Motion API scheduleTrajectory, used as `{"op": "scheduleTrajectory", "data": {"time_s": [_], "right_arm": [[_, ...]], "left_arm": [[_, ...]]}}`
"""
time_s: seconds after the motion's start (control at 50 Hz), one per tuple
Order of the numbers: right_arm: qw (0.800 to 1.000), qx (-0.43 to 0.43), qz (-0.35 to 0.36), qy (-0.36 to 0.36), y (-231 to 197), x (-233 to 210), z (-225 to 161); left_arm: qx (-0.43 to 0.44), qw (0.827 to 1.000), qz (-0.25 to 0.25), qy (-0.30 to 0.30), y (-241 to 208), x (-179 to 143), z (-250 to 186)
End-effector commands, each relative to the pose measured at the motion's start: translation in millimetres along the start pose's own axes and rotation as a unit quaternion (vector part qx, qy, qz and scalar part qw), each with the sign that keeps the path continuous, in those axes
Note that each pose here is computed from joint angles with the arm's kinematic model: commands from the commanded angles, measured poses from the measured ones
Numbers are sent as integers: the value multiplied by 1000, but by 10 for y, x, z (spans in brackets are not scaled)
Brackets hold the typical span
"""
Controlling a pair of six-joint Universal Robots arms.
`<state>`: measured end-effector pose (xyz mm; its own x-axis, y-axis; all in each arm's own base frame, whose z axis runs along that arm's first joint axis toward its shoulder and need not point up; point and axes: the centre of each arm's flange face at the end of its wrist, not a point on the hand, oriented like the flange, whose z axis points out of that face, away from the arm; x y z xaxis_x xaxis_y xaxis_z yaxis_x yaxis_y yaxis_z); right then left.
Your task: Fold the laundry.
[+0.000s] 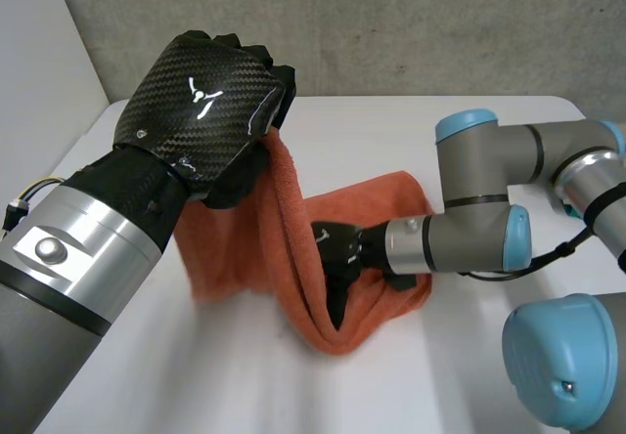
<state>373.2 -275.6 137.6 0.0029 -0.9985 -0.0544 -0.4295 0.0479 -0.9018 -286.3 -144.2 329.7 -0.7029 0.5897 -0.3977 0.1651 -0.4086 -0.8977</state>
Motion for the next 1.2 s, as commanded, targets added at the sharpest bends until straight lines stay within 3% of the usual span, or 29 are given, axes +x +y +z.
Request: {"op": "scheduleTrajectory", "data": {"time_s": [0.02, 0.1, 0.18, 0.24, 0.28, 0.34, 0.36, 0.44, 0.48, 0.58, 0.66, 0.84, 0.96, 1.2], "right_arm": [[998, -41, -16, -38, 105, -203, 42], [998, -36, -48, 5, 16, -78, 38], [991, -10, -69, 113, -172, 272, -30], [972, 44, -76, 219, -468, 595, -189], [945, 99, -85, 299, -756, 852, -436], [915, 158, -95, 359, -1059, 1023, -697], [893, 199, -103, 389, -1282, 1078, -872], [845, 277, -119, 442, -1762, 1070, -1283], [838, 289, -119, 448, -1862, 1029, -1384], [855, 251, -90, 445, -1807, 856, -1436], [887, 155, -50, 432, -1376, 662, -1320], [923, -12, -16, 383, -341, 194, -1029], [926, -47, 14, 374, 36, 3, -980], [895, -7, -15, 446, -338, 160, -1370]], "left_arm": [[2, 1000, 1, -3, -6, -18, 17], [6, 1000, 2, -6, -20, -38, 34], [7, 1000, 5, -18, -15, -107, 73], [5, 999, 8, -34, 12, -205, 136], [5, 999, 10, -44, 18, -269, 184], [8, 998, 15, -61, 61, -385, 334], [15, 997, 18, -67, 56, -429, 411], [49, 995, 25, -85, -18, -522, 592], [61, 994, 28, -90, -29, -549, 653], [73, 992, 30, -98, 48, -554, 779], [40, 995, 23, -86, 338, -467, 857], [-72, 996, 4, -42, 1150, -146, 823], [-106, 994, -3, -36, 1344, -92, 731], [-86, 995, -1, -50, 1111, -206, 586]]}}
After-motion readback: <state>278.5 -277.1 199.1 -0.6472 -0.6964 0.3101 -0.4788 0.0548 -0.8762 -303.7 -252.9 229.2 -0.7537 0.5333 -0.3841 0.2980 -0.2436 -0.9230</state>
